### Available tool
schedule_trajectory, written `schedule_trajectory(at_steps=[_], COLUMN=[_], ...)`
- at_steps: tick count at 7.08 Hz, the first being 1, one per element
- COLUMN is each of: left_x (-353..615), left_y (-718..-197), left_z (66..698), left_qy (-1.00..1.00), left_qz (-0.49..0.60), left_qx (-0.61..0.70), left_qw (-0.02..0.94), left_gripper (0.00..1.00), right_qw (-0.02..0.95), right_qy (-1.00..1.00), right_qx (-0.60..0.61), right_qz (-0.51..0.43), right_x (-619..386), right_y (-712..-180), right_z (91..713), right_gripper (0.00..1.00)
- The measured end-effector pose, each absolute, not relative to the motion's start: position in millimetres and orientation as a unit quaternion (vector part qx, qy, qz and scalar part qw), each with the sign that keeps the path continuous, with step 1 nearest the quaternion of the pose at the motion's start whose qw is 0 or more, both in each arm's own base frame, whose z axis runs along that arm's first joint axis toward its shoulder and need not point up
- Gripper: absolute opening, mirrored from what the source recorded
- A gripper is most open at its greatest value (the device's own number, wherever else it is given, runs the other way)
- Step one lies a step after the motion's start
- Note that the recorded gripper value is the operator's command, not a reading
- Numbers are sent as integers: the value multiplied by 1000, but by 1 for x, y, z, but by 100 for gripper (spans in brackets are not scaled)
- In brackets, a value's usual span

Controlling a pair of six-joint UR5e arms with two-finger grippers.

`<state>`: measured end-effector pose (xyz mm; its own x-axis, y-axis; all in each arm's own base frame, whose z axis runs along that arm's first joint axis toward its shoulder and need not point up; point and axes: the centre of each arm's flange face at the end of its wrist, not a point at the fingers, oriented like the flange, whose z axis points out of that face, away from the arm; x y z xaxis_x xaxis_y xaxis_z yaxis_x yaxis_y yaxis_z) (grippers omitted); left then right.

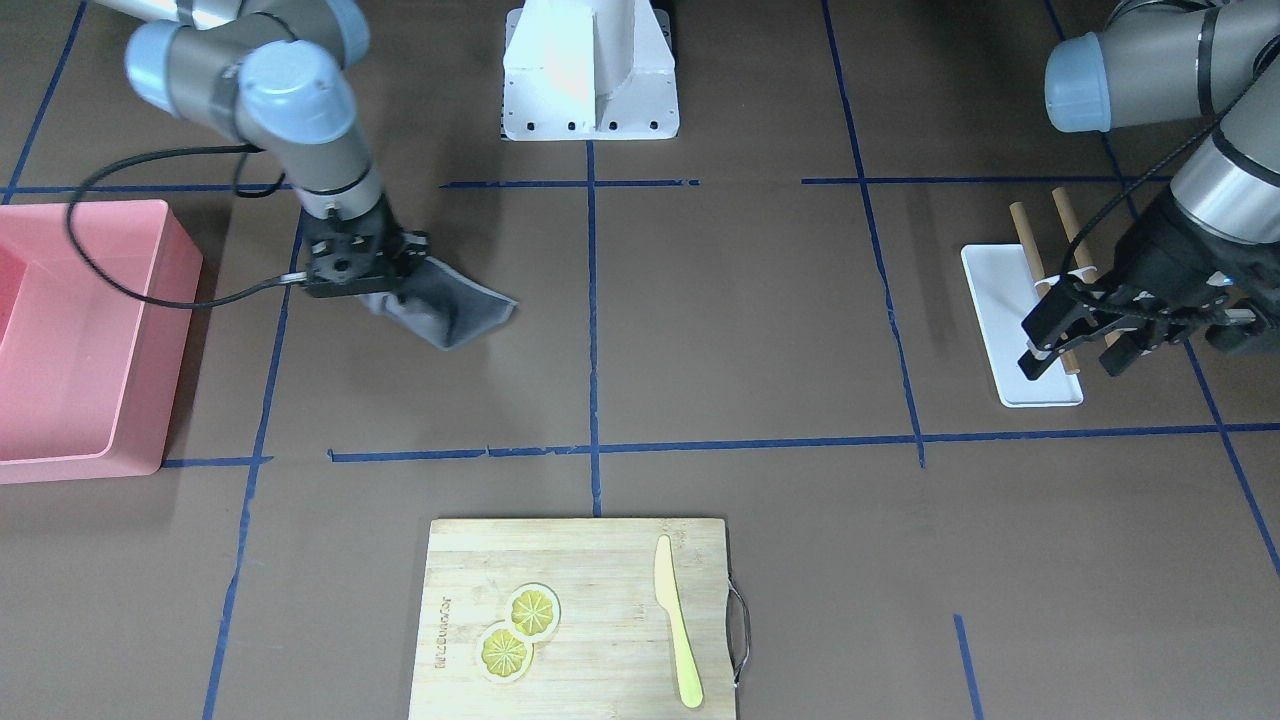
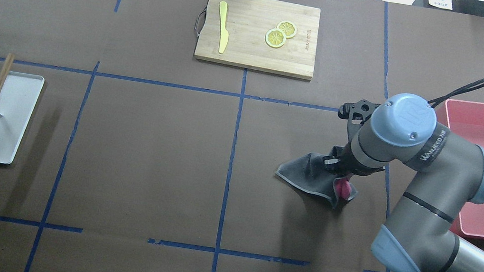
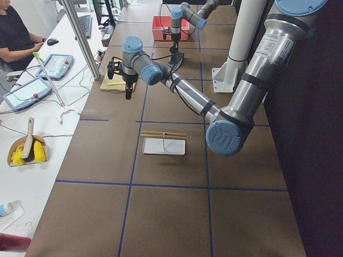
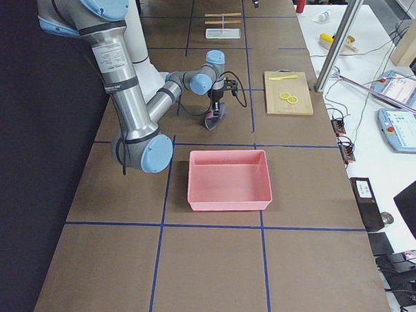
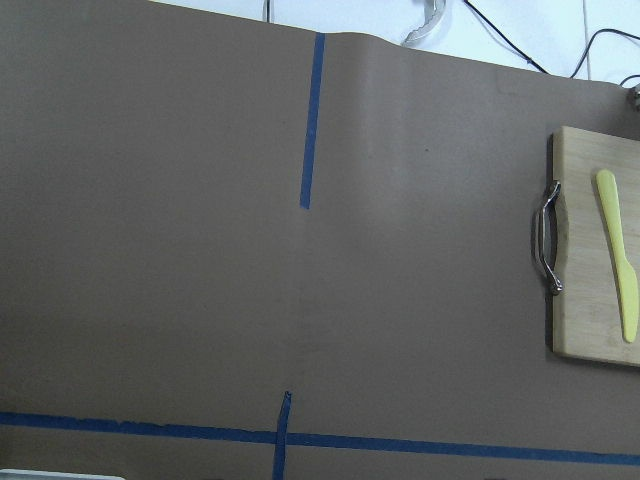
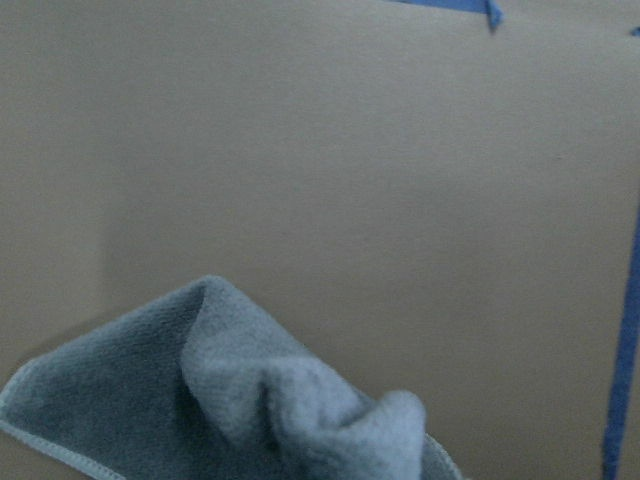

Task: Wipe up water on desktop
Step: 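Wipe the table surface with the cloth held in the right gripper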

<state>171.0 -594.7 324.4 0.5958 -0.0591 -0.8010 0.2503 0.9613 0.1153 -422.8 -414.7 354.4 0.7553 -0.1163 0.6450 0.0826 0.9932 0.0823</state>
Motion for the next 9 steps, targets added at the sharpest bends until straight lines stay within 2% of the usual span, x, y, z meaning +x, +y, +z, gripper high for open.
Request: schedule_trajectory(at_steps=[2, 3, 7, 9], left_x=[159, 156, 155, 154], left_y=[-594, -593, -592, -590], left_z=[339, 342, 347, 351], left_qy=[433, 431, 429, 428], left_qz=[-81, -81, -82, -83], left_qx=[113, 112, 110, 108], left_qw=[891, 892, 893, 893], left_gripper=[93, 95, 96, 96], right_qw=[940, 937, 919, 919], right_qy=[-333, -340, -394, -394], right_qx=[25, 24, -7, -20], right_qz=[-70, -72, -17, 4], right_x=[-416, -433, -543, -572], right_y=[-417, -415, -396, -397], right_z=[372, 359, 248, 229], right_gripper=[1, 1, 1, 1])
